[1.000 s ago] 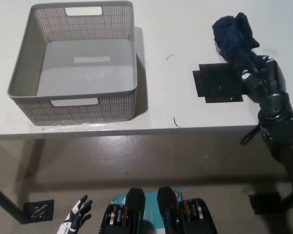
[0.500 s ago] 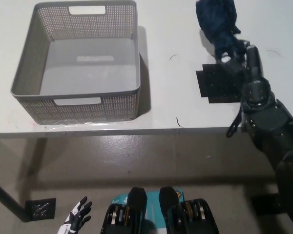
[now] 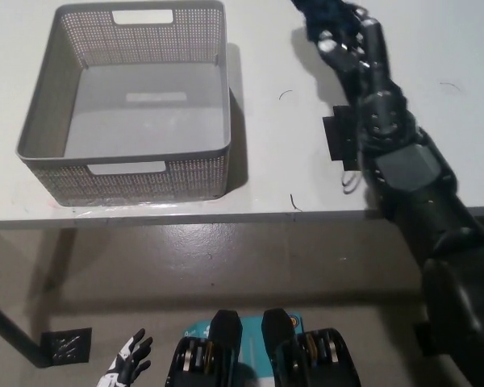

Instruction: Use the right hand to pick up a umbrella on the right side and place it into a container on the lft side

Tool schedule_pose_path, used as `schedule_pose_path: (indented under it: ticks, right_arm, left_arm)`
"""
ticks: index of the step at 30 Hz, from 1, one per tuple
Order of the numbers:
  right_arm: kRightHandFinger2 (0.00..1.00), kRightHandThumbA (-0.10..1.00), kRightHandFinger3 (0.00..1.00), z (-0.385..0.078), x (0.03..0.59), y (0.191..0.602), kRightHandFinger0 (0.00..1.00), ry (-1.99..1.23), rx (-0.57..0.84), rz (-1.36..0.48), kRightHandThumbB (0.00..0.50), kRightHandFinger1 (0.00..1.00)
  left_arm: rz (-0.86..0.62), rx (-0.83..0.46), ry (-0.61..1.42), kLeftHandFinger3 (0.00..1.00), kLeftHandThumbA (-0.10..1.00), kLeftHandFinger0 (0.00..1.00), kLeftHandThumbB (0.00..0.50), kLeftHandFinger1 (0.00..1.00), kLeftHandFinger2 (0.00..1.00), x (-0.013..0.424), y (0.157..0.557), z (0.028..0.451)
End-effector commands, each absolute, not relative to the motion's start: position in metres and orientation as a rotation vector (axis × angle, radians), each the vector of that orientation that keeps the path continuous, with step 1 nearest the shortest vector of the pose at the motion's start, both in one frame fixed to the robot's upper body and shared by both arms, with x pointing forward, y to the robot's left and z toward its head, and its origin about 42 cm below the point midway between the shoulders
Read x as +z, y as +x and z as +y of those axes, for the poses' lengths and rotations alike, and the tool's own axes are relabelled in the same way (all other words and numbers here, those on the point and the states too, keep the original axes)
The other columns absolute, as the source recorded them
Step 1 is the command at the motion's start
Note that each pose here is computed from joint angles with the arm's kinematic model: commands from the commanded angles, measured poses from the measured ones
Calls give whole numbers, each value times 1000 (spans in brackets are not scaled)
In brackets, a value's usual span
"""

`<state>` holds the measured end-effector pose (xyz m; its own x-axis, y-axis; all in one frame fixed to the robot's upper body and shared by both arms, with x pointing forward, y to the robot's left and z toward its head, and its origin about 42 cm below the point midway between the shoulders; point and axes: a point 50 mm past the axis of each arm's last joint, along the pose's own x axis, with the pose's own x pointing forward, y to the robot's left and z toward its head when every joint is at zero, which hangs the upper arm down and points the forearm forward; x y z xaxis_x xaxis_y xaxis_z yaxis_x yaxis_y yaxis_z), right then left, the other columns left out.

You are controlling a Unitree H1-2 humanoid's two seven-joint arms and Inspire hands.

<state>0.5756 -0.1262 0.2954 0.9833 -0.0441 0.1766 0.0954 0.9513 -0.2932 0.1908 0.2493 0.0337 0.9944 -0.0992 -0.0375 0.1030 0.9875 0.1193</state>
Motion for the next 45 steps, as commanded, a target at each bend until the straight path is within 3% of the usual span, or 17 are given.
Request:
schedule_pose_path:
  ticks: [1, 3, 4, 9, 25, 27, 30, 34, 36, 37, 38, 39, 40, 41, 42, 43, 45]
  right_arm:
    - [689, -100, 797, -75, 376, 575, 2, -277, -3, -378, 162, 230]
    - [816, -100, 858, -59, 381, 571, 0, -287, 25, -388, 149, 288]
    - [821, -100, 867, -48, 384, 568, 0, -287, 45, -401, 151, 334]
    - [807, -100, 853, -14, 392, 558, 0, -278, 99, -429, 153, 378]
    - [717, -100, 790, 74, 412, 526, 0, -503, 249, -550, 152, 348]
    - [732, -100, 801, 79, 416, 524, 0, -528, 260, -565, 149, 353]
    - [769, -100, 796, 85, 419, 522, 0, -560, 275, -587, 184, 366]
    - [815, -100, 774, 90, 418, 520, 0, -627, 270, -584, 152, 357]
    - [793, -100, 763, 91, 416, 520, 3, -649, 276, -588, 174, 357]
    - [714, -100, 700, 93, 412, 519, 0, -672, 276, -598, 200, 294]
    - [754, -100, 778, 91, 412, 520, 13, -682, 272, -591, 241, 304]
    - [1000, 166, 1000, 93, 408, 522, 376, -747, 298, -516, 277, 644]
    - [923, 175, 1000, 91, 408, 523, 359, -752, 298, -509, 281, 609]
    - [1000, 426, 1000, 90, 406, 526, 704, -792, 349, -447, 344, 976]
    - [1000, 640, 1000, 86, 401, 530, 1000, -844, 399, -360, 410, 1000]
    - [1000, 778, 1000, 83, 397, 532, 1000, -880, 414, -305, 456, 1000]
    - [1000, 841, 1000, 75, 395, 536, 1000, -905, 422, -250, 475, 1000]
  left_arm:
    - [22, -129, 139, 1000, 1000, 1000, 128, 1000, 1000, 34, 184, 252]
    - [18, -130, 148, 1000, 1000, 1000, 125, 1000, 1000, 34, 183, 252]
    - [20, -127, 148, 1000, 1000, 1000, 138, 1000, 1000, 34, 182, 252]
    - [38, -137, 132, 1000, 1000, 1000, 190, 1000, 1000, 32, 180, 250]
    - [42, -224, 87, 1000, 1000, 1000, 125, 1000, 1000, 30, 180, 232]
    - [37, -229, 87, 1000, 1000, 1000, 120, 1000, 1000, 31, 180, 230]
    - [30, -243, 99, 1000, 1000, 1000, 124, 1000, 1000, 32, 181, 227]
    - [22, -258, 100, 1000, 1000, 1000, 137, 1000, 1000, 31, 182, 221]
    - [19, -269, 99, 1000, 1000, 1000, 139, 1000, 1000, 32, 183, 219]
    - [18, -279, 92, 1000, 1000, 1000, 140, 1000, 1000, 33, 184, 219]
    - [19, -284, 94, 1000, 1000, 1000, 146, 1000, 1000, 34, 185, 219]
    - [22, -287, 93, 1000, 1000, 1000, 148, 1000, 1000, 36, 186, 219]
    - [22, -290, 94, 1000, 1000, 1000, 148, 1000, 1000, 37, 186, 218]
    - [20, -294, 99, 1000, 1000, 1000, 148, 1000, 1000, 38, 186, 218]
    - [20, -298, 103, 1000, 1000, 1000, 155, 1000, 1000, 40, 187, 218]
    - [17, -306, 101, 1000, 1000, 1000, 166, 1000, 1000, 41, 188, 220]
    - [17, -316, 99, 1000, 1000, 1000, 167, 1000, 1000, 43, 190, 220]
